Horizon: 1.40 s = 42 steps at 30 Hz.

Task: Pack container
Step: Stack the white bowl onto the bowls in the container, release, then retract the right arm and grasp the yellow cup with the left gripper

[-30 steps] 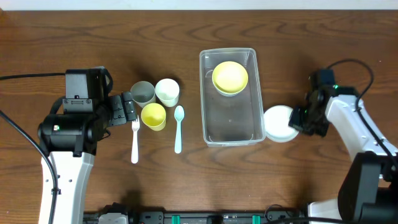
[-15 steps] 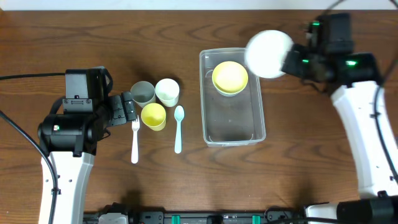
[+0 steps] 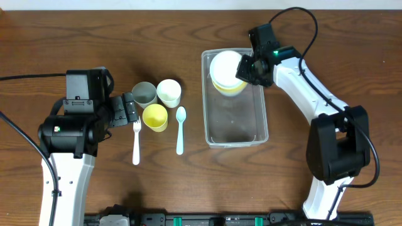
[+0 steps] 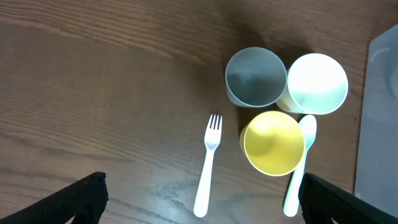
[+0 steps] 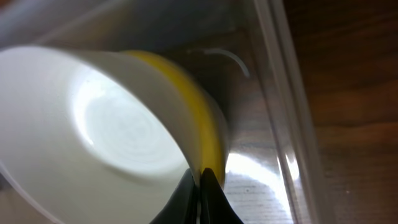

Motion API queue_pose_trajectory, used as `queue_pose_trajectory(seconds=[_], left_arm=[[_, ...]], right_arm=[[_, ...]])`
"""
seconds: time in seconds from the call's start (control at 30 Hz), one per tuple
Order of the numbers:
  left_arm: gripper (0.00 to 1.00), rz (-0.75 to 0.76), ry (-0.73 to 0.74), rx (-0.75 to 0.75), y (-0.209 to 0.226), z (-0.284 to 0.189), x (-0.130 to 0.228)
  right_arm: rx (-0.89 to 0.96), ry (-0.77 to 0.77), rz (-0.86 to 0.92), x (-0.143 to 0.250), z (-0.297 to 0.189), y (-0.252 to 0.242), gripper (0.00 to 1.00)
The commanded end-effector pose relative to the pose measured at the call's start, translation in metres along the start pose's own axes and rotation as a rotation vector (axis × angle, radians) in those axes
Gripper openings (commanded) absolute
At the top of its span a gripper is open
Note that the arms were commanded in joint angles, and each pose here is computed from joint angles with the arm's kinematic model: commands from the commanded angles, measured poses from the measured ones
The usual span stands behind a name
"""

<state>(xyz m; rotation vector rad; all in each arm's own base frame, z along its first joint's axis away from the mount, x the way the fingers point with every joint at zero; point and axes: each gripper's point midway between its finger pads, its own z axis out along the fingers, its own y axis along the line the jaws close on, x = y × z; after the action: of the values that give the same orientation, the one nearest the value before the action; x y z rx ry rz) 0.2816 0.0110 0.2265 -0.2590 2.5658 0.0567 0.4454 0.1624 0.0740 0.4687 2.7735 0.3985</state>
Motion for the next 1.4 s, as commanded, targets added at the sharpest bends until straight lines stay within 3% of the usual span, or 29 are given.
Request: queue_pose_trajectory(seconds=[0.0,0.03,0.13,0.23,0.37,0.43,0.57,0.77,1.0,1.07,1.2,1.37], left_arm=[[0.98,-0.001,-0.022,-0.010,0.003,-0.005,-0.006],[0.98,-0.001,-0.022,-0.010,0.003,-0.005,-0.006],[0.98,-0.001,-0.022,-0.010,0.003,-0.005,-0.006],[0.98,-0.001,-0.022,-0.010,0.003,-0.005,-0.006],[0.98,-0.001,-0.022,-0.010,0.003,-0.005,-0.006],[0.98,-0.001,-0.022,-0.010,0.003,-0.005,-0.006],[0.98,-0.001,-0.022,-0.010,0.003,-0.005,-0.006],[0.98,-0.001,-0.022,-0.010,0.003,-0.005,-0.006],[0.98,-0.007,-0.069,-0.001,0.001,-0.006,-0.017],[0.98,-0.030,-0.118,0.010,-0.002,-0.007,-0.029],[0.98,-0.033,-0.134,0.013,-0.002,-0.007,-0.033],[0.98,-0.032,-0.131,0.024,-0.004,-0.007,-0.033]], right_arm=[[-0.024,0.003,-0.021,-0.001,-0.004,0.005,0.01],[-0.037,0.010,-0.038,0.001,-0.004,0.007,0.02],[-0.095,0.028,-0.084,0.002,-0.011,0.020,0.23],[-0.123,0.010,-0.100,-0.005,-0.028,0.028,0.29],[-0.154,-0.070,-0.131,-0.022,-0.075,0.040,0.30],[-0.123,-0.133,-0.122,-0.033,-0.107,0.033,0.38],[0.010,-0.268,-0.035,-0.056,-0.175,-0.018,0.55],[0.160,-0.307,0.212,-0.067,-0.236,-0.138,0.65],[0.241,-0.190,0.333,-0.047,-0.230,-0.219,0.67],[0.260,-0.175,0.355,-0.042,-0.219,-0.231,0.74],[0.277,-0.128,0.383,-0.028,-0.187,-0.250,0.99],[0.295,-0.068,0.405,-0.005,-0.156,-0.265,0.99]])
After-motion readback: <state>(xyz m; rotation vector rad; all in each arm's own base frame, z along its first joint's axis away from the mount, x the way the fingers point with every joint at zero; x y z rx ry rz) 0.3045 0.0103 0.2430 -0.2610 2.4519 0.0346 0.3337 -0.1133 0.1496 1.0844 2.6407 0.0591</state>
